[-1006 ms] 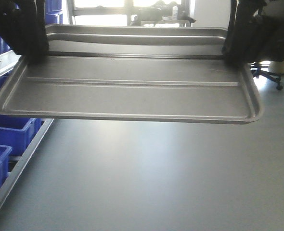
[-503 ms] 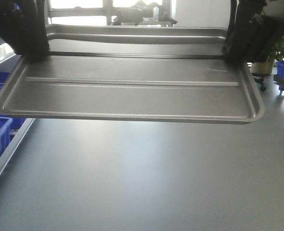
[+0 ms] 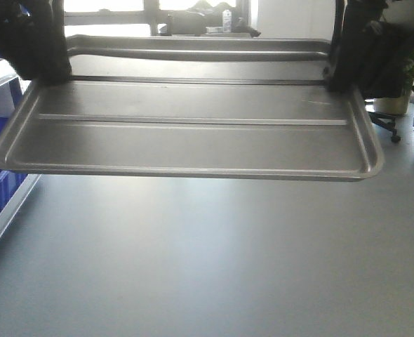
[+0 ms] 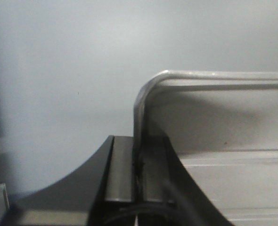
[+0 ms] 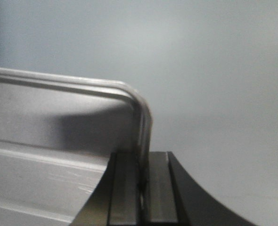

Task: Grab silver tray and stack on right shelf
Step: 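Hold the tray level with both grippers while the base drives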

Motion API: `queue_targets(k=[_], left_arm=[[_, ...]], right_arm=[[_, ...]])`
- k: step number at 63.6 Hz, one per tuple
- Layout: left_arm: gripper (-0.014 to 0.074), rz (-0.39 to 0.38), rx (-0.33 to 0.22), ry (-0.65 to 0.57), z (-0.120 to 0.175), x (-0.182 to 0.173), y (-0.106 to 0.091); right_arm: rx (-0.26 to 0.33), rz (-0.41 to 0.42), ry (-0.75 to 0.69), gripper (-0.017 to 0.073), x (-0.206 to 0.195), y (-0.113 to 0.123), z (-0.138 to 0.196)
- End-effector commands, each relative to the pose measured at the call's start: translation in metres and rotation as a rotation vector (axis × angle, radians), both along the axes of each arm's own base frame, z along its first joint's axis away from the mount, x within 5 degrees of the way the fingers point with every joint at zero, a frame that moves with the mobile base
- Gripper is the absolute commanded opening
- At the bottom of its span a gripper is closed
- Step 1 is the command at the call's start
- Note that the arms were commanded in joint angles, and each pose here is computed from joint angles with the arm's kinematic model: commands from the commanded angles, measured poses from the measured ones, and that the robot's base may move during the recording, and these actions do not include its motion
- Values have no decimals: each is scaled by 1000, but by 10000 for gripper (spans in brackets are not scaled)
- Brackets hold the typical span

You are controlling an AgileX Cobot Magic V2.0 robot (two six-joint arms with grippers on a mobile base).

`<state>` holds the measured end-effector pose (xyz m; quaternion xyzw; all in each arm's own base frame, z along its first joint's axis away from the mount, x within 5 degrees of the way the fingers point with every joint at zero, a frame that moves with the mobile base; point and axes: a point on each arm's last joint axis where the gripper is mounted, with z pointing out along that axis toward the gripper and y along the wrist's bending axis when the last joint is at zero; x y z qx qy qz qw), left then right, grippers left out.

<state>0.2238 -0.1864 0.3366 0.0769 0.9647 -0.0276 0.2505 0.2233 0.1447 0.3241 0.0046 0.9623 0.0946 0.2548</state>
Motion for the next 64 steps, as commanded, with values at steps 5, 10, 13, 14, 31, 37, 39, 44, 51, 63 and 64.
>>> queue_targets(k=[5, 10, 13, 14, 31, 37, 39, 44, 51, 63, 64], left_arm=[[-93, -3, -24, -78, 21, -3, 5], [-93, -3, -24, -78, 21, -3, 5], [-93, -3, -24, -78, 21, -3, 5], [-93, -3, -24, -78, 21, -3, 5], [-93, -3, -26, -77, 21, -3, 5], [-93, -3, -26, -77, 21, -3, 5], [-93, -3, -26, -77, 21, -3, 5], [-93, -3, -22, -80, 21, -3, 5], [-93, -3, -22, -80, 21, -3, 5], [-93, -3, -20, -73, 19, -2, 4], [-93, -3, -19, -73, 19, -2, 4]], right_arm=[[27, 18, -107, 57, 0, -3, 23], [27, 18, -107, 57, 0, -3, 23], [27, 18, -107, 57, 0, -3, 23], [27, 18, -108, 57, 0, -3, 23], [27, 16, -108, 57, 0, -3, 23], [27, 16, -108, 57, 0, -3, 23], [28, 17, -109, 57, 1, -3, 23], [28, 17, -110, 57, 1, -3, 23], [28, 17, -110, 57, 1, -3, 23], [28, 17, -109, 57, 1, -3, 23], [28, 17, -109, 57, 1, -3, 23]])
